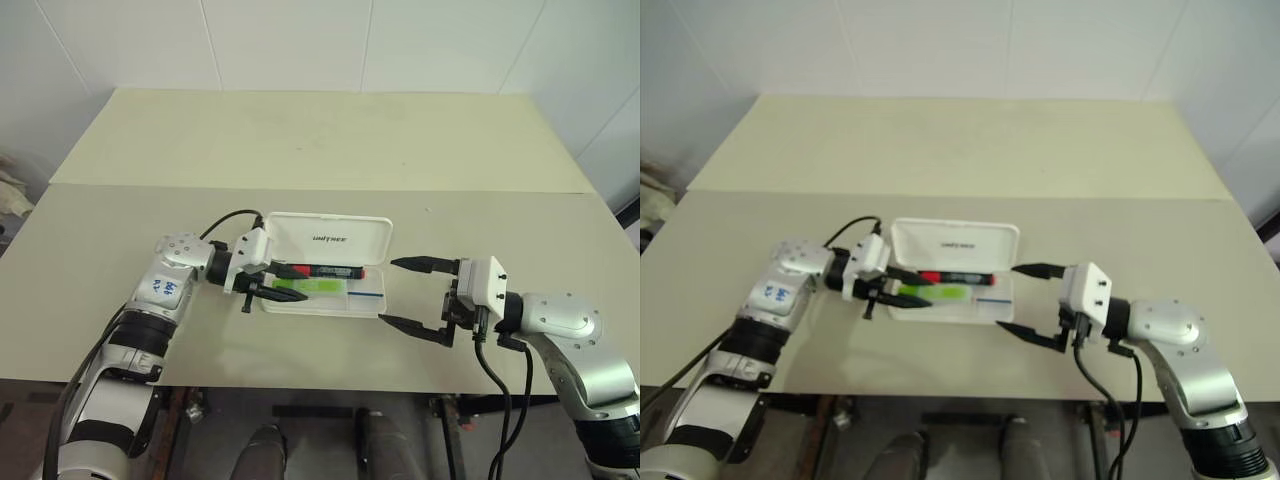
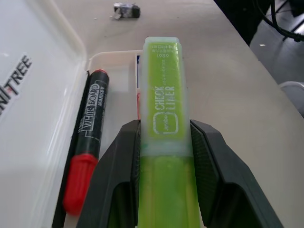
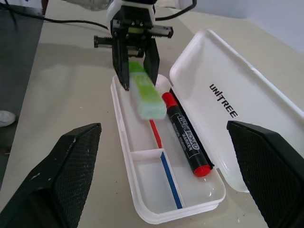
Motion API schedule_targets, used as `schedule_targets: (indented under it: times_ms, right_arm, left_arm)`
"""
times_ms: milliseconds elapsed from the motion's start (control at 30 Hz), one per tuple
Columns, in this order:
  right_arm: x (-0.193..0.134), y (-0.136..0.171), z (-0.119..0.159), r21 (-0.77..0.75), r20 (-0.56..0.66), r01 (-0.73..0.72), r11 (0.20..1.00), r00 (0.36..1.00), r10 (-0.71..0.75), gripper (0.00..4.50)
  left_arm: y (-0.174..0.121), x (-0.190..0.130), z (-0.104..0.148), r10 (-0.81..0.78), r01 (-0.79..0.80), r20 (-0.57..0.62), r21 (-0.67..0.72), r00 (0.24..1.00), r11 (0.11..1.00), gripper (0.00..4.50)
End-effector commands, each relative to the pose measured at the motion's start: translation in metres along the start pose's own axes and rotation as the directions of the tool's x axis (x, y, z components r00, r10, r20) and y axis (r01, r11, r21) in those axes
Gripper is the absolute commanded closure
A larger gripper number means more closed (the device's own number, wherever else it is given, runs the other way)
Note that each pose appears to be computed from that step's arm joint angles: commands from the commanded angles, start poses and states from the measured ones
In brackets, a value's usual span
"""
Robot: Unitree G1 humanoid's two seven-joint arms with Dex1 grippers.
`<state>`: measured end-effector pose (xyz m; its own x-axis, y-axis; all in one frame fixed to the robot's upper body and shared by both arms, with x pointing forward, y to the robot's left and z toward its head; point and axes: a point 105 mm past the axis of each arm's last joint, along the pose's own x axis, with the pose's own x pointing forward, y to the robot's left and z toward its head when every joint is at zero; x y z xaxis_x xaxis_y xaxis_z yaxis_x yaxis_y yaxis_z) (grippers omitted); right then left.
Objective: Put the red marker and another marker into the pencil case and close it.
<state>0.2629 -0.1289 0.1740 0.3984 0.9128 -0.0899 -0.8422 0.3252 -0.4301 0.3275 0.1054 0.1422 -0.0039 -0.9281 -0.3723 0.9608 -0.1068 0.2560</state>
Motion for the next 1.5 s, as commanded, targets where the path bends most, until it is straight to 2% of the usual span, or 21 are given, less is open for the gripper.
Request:
schedule_targets:
  times_ms: [33,333,733,767,933,1033,1233,1333,1500]
  right_arm:
    - [-0.002,-0.001,0.013,-0.036,0.031,0.031,0.999,0.999,-0.03,0.0]
    - [-0.003,0.002,0.012,-0.025,0.034,0.063,0.998,0.998,-0.062,0.0]
    - [0.003,-0.001,0.013,-0.026,0.052,0.061,0.998,0.997,-0.06,0.0]
    - [0.003,-0.001,0.013,-0.026,0.053,0.06,0.998,0.997,-0.059,0.0]
    - [0.004,-0.001,0.014,-0.027,0.056,0.059,0.998,0.997,-0.057,0.0]
    - [0.004,-0.001,0.014,-0.026,0.056,0.06,0.998,0.997,-0.059,0.0]
    - [0.0,-0.008,0.005,0.027,0.029,0.146,0.989,0.989,-0.146,0.0]
    - [-0.01,-0.019,-0.013,0.075,-0.058,0.324,0.943,0.945,-0.321,0.0]
    - [-0.022,-0.021,-0.034,0.104,-0.142,0.472,0.876,0.878,-0.456,0.0]
  left_arm:
    - [0.003,-0.003,0.002,-0.018,0.019,-0.026,0.04,1.0,0.999,3.39]
    - [0.001,-0.007,-0.01,-0.039,0.04,-0.088,0.009,0.995,0.999,3.39]
    - [0.005,-0.003,-0.01,-0.022,0.022,-0.103,-0.003,0.994,1.0,3.39]
    - [0.007,-0.002,-0.009,-0.015,0.014,-0.095,-0.011,0.995,1.0,2.64]
    - [0.008,0.002,-0.003,-0.005,0.005,-0.068,-0.006,0.998,1.0,1.12]
    - [0.006,0.002,0.001,-0.019,0.019,-0.05,-0.002,0.999,1.0,0.04]
    - [0.003,-0.001,0.016,-0.038,0.038,0.03,0.013,0.999,0.999,0.04]
    - [0.002,-0.009,0.03,-0.021,0.018,0.093,0.035,0.995,0.999,0.04]
    - [-0.001,-0.02,0.04,0.013,-0.018,0.136,0.039,0.991,0.999,0.04]
